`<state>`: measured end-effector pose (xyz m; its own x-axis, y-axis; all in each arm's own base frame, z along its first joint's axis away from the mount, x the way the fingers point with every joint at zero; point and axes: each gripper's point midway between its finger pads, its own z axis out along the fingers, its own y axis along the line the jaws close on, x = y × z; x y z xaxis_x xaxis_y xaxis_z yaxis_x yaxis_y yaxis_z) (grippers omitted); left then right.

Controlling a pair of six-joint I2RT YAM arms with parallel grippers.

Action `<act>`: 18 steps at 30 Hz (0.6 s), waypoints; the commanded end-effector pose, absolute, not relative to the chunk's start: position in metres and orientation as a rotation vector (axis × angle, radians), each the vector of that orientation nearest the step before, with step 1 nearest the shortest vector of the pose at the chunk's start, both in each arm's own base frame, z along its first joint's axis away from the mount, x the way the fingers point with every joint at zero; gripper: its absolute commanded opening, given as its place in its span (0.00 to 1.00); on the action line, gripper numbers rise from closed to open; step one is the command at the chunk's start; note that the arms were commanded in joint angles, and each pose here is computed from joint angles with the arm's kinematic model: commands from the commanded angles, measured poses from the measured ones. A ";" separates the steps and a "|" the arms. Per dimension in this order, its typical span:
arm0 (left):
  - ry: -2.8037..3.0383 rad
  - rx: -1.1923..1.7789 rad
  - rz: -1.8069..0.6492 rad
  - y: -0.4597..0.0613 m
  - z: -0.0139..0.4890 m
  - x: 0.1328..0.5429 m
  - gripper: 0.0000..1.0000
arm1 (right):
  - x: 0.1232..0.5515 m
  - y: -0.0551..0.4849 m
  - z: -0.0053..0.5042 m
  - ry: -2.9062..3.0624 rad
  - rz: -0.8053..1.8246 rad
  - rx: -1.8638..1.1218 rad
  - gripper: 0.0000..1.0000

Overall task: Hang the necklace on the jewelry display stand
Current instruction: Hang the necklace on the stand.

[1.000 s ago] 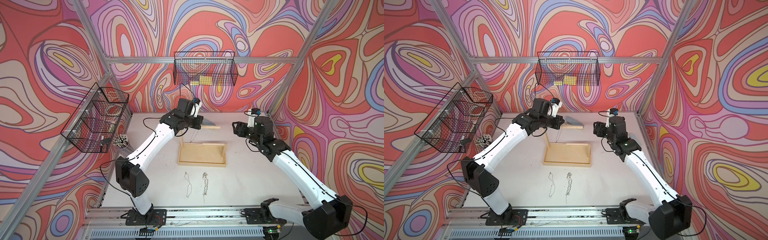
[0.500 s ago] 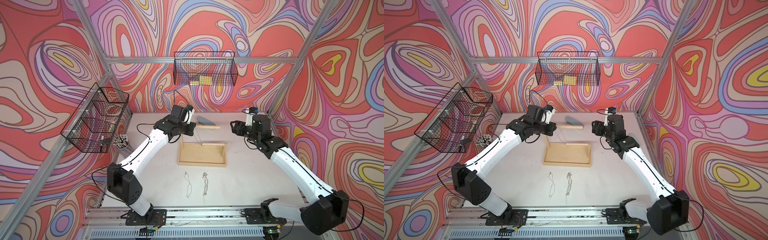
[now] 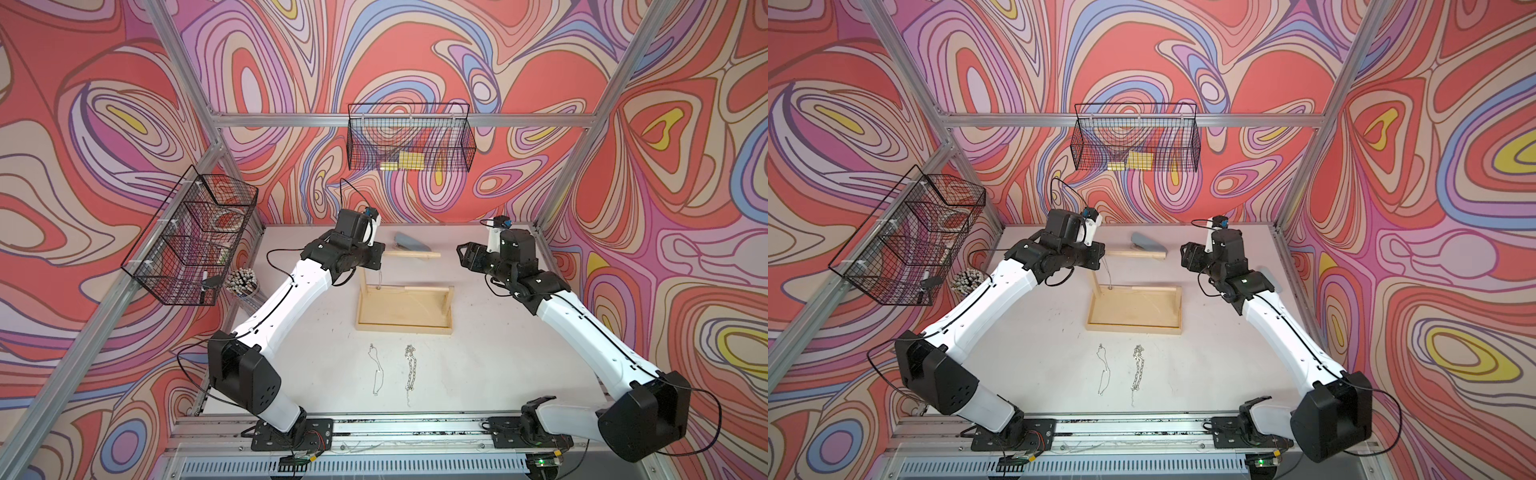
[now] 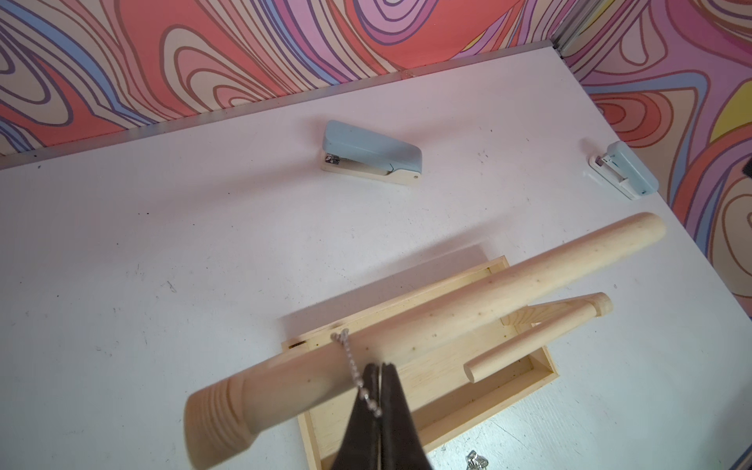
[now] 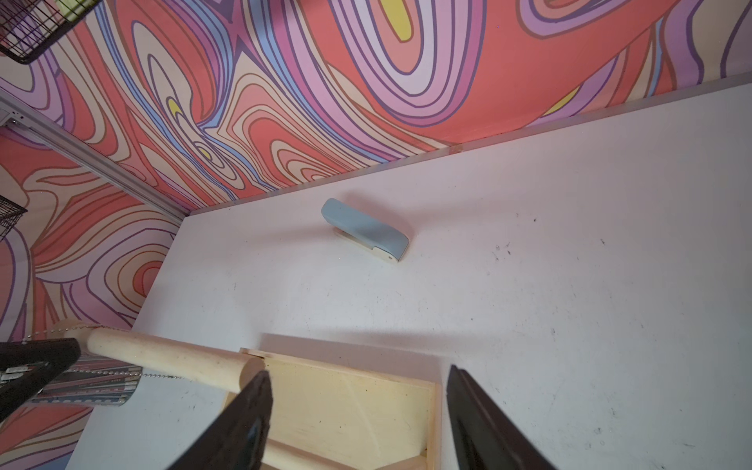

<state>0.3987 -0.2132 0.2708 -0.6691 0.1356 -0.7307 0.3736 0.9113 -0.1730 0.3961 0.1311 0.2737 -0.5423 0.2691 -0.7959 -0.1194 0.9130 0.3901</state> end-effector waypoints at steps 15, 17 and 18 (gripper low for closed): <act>2.292 0.326 -0.364 -0.200 0.285 0.392 0.25 | 0.403 0.137 0.273 2.080 0.538 0.093 0.71; 2.283 0.330 -0.383 -0.201 0.292 0.389 0.34 | 0.404 0.138 0.274 2.079 0.542 0.089 0.71; 2.277 0.328 -0.385 -0.200 0.295 0.388 0.36 | 0.403 0.139 0.275 2.078 0.545 0.087 0.72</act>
